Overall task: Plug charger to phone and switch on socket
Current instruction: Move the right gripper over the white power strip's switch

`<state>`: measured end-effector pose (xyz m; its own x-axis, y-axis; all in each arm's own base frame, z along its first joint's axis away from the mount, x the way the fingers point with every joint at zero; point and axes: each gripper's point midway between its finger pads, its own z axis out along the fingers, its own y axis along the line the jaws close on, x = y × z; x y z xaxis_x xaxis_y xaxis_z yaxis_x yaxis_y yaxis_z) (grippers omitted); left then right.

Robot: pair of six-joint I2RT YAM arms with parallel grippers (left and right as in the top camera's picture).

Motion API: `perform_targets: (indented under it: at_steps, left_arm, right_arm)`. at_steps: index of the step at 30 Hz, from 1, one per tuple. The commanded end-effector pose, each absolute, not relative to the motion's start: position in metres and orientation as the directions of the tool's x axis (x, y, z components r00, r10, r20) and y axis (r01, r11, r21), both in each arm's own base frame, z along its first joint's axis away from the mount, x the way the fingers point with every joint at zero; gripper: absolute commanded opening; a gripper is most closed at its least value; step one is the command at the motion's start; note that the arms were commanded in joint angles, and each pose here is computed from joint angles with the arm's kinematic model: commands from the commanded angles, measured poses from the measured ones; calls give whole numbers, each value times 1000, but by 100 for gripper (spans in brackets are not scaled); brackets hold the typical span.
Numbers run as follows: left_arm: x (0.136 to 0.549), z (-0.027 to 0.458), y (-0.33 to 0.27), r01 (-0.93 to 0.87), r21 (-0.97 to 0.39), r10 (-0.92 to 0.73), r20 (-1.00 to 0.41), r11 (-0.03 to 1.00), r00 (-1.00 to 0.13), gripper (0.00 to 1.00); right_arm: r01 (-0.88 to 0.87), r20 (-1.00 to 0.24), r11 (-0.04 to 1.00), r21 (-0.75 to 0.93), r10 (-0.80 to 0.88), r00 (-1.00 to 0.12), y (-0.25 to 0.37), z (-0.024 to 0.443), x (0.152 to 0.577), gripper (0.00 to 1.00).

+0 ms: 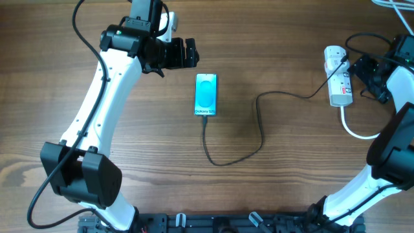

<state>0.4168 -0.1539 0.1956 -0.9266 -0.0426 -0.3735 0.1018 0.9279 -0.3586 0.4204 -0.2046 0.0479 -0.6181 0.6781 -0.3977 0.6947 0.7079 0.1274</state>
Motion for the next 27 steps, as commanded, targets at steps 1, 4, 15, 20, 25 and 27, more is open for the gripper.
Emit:
perform_targets:
  at_steps: [1, 4, 15, 20, 25, 27]
  left_arm:
    - [418, 191, -151, 83, -350, -54, -364, 933, -930, 100]
    - [418, 191, -151, 83, -350, -54, -364, 933, -930, 100]
    - [418, 191, -151, 83, -350, -54, -364, 933, -930, 100]
    - [418, 191, -151, 83, -350, -54, -364, 933, -930, 100]
    - [418, 191, -151, 83, -350, -54, -364, 933, -930, 100]
    - [418, 191, -151, 83, -350, -54, -364, 933, -930, 100]
  right_arm:
    - [688, -370, 718, 107, 671, -642, -201, 33, 416, 100]
    - [691, -349, 716, 100, 675, -650, -200, 22, 415, 100]
    - [680, -314, 722, 129, 680, -662, -193, 2, 419, 100]
    - [676, -331, 723, 141, 678, -656, -195, 4, 423, 100]
    - [674, -323, 725, 142, 678, -660, -193, 3, 422, 100]
    - [675, -319, 725, 140, 678, -662, -193, 3, 421, 100]
